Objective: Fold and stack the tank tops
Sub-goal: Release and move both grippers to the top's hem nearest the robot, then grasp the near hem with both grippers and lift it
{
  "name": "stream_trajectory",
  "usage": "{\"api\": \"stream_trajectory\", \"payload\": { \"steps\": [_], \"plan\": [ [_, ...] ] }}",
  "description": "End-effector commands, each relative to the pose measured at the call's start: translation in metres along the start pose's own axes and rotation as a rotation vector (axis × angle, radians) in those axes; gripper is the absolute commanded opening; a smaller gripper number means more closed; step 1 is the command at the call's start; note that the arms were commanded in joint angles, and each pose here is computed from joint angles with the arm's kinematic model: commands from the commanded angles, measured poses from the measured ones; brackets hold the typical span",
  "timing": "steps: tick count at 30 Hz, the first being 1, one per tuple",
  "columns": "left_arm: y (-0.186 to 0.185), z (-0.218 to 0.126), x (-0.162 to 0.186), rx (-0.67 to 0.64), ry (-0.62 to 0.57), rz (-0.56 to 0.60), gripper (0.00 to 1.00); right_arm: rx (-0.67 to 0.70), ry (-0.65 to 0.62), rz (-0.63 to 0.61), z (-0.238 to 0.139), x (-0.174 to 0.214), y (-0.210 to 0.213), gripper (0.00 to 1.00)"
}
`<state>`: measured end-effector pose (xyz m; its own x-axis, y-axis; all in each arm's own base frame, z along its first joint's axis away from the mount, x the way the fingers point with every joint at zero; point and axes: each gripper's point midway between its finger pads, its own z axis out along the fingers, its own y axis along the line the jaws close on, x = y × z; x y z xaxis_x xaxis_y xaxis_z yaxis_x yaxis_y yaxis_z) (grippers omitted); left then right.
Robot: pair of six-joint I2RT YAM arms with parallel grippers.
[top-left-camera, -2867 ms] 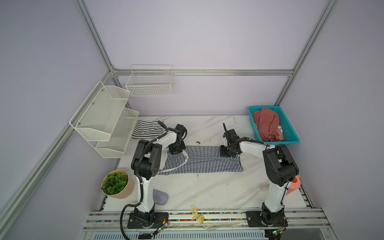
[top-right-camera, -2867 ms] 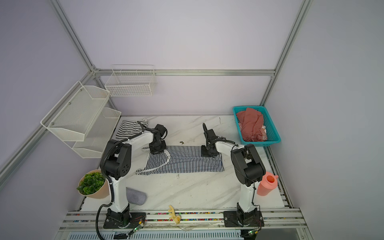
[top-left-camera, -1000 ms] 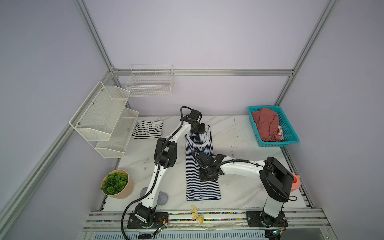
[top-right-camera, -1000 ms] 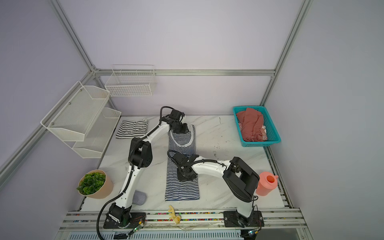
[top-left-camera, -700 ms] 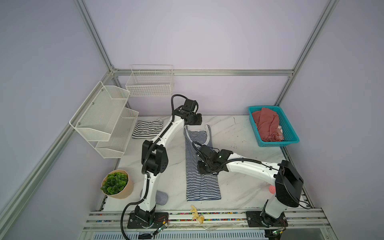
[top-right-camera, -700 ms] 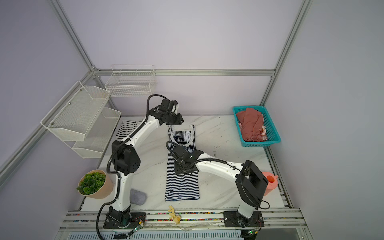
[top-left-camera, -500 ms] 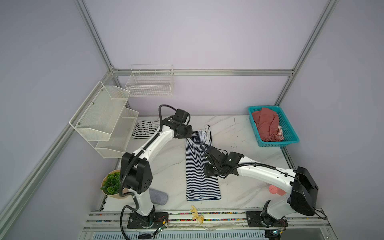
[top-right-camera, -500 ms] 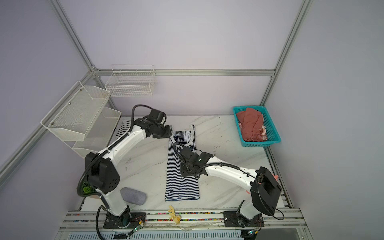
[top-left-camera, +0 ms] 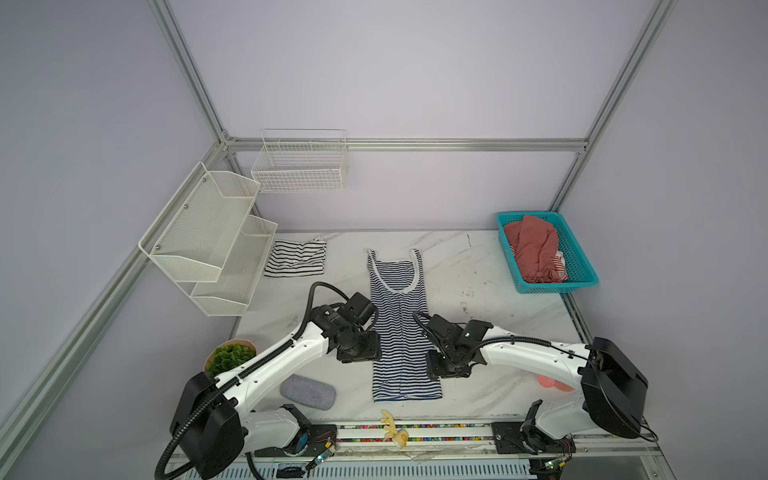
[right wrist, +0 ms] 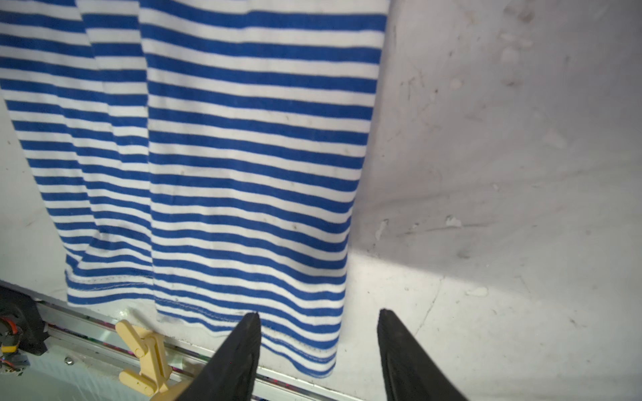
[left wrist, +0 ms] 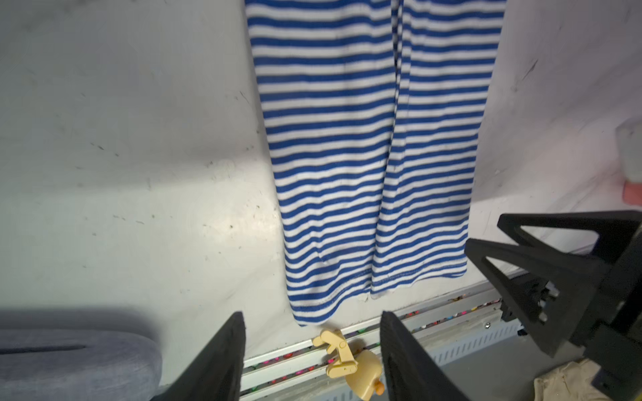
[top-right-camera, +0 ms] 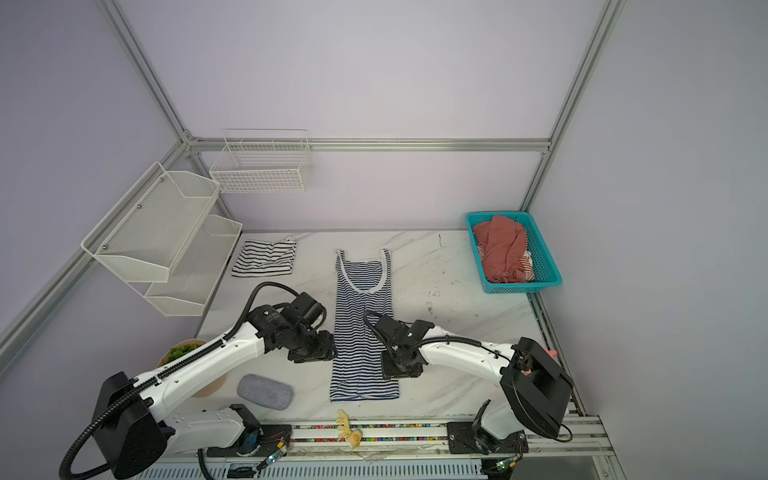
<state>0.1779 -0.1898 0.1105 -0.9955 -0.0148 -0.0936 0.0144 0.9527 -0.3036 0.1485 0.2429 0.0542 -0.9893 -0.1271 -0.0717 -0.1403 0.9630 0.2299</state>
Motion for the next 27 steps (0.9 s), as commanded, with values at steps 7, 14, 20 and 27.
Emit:
{"api": "stream_trajectory", "payload": {
  "steps": [7, 14, 20, 27],
  "plan": [
    [0.008, 0.040, 0.054, -0.114, 0.174, -0.062, 0.60, -0.031, 0.092, 0.030, 0.007, 0.030, -0.003, 0.57],
    [0.013, 0.051, 0.065, -0.134, 0.195, -0.095, 0.57, -0.047, 0.128, 0.034, 0.017, 0.041, -0.002, 0.49],
    [0.015, 0.065, 0.072, -0.129, 0.209, -0.131, 0.54, -0.054, 0.145, 0.056, 0.023, 0.047, -0.004, 0.44],
    [0.015, 0.076, 0.075, -0.114, 0.217, -0.160, 0.51, -0.067, 0.150, 0.057, 0.030, 0.047, 0.000, 0.42]
  ]
}}
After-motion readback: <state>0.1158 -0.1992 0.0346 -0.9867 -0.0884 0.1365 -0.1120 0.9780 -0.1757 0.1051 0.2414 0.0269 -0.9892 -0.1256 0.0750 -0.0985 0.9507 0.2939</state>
